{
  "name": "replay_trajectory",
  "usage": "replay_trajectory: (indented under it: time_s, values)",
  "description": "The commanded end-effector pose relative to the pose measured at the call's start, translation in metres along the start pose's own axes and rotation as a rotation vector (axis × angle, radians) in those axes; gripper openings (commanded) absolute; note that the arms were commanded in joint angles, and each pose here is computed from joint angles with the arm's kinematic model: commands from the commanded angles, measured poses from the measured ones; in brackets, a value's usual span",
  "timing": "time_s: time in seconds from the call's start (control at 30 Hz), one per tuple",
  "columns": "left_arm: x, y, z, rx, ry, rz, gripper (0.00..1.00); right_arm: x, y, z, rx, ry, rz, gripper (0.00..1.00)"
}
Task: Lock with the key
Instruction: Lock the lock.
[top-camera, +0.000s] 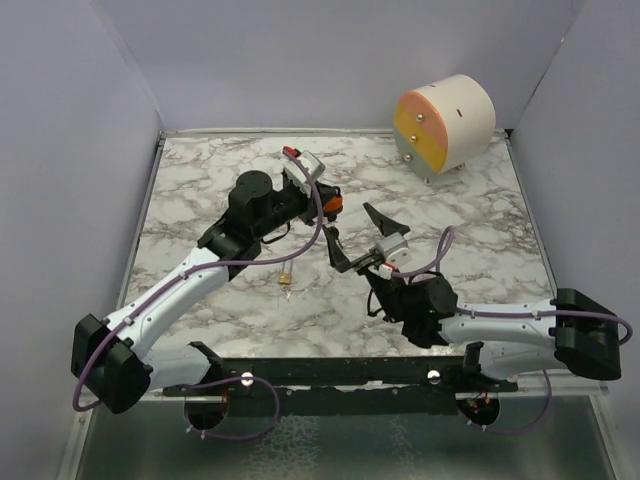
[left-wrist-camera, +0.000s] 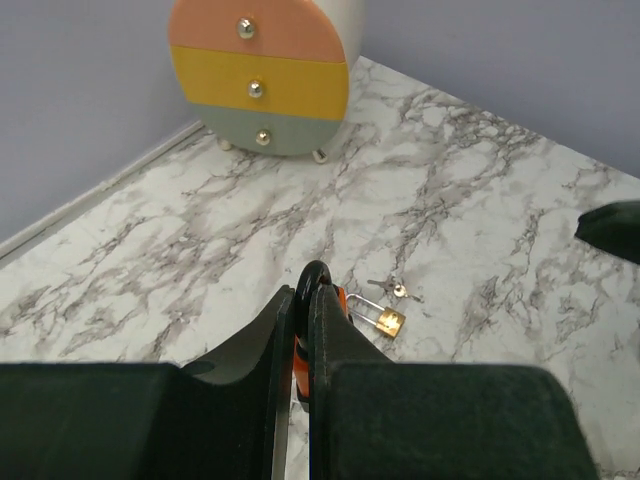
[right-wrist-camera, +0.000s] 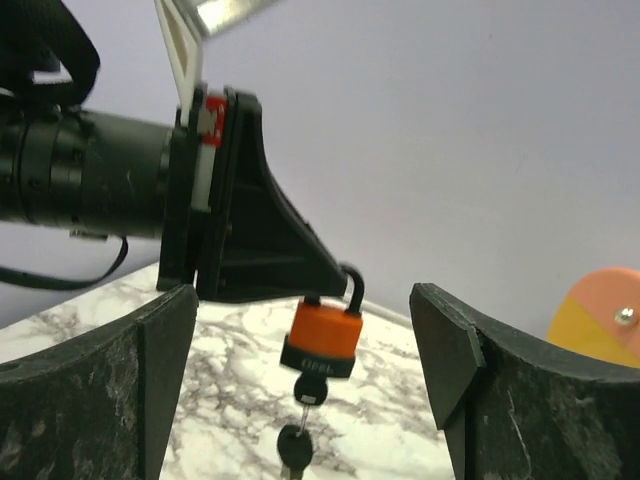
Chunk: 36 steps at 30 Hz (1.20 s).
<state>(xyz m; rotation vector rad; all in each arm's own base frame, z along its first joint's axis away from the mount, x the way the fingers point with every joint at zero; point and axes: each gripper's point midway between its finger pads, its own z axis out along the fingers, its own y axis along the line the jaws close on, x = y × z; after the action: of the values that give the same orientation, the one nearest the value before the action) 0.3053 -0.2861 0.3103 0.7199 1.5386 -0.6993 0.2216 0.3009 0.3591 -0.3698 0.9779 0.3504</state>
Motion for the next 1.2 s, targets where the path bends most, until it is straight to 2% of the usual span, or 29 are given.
replay_trajectory:
  time_s: [0.0, 0.1, 0.27, 0.37, 0.47, 0.57, 0.7, 0.83, 1.03, 1.17]
  values:
    - [-0.063, 0.008, -0.011, -0.056, -0.139, 0.086, 0.0, 0.034, -0.004, -0.017, 0.022, 0.161, 0.051, 0.81]
    - [-0.07, 0.007, -0.015, -0.053, -0.151, 0.097, 0.0, 0.054, -0.022, -0.025, 0.057, 0.235, 0.082, 0.73]
    - [-0.072, 0.0, -0.019, -0.017, -0.153, 0.1, 0.0, 0.083, -0.07, -0.026, 0.016, 0.322, 0.304, 0.63]
    - [-0.072, -0.005, -0.02, 0.007, -0.153, 0.103, 0.0, 0.09, -0.099, -0.025, -0.006, 0.339, 0.364, 0.6]
    - [-0.07, -0.009, -0.021, 0.027, -0.151, 0.098, 0.0, 0.097, -0.108, -0.021, -0.074, 0.36, 0.407, 0.59]
    - [-0.069, -0.014, -0.023, 0.052, -0.16, 0.082, 0.0, 0.107, -0.098, -0.018, -0.203, 0.379, 0.489, 0.59]
    - [-0.068, -0.022, -0.029, 0.086, -0.167, 0.071, 0.0, 0.101, -0.07, -0.02, -0.396, 0.333, 0.509, 0.59]
    - [-0.072, -0.037, -0.037, 0.161, -0.208, 0.061, 0.0, 0.092, -0.052, -0.031, -0.537, 0.275, 0.483, 0.49]
    - [-0.077, -0.059, -0.042, 0.285, -0.243, 0.058, 0.0, 0.068, -0.038, -0.047, -0.656, 0.187, 0.469, 0.47]
    - [-0.081, -0.068, -0.047, 0.331, -0.27, 0.066, 0.0, 0.054, -0.03, -0.052, -0.735, 0.152, 0.47, 0.49]
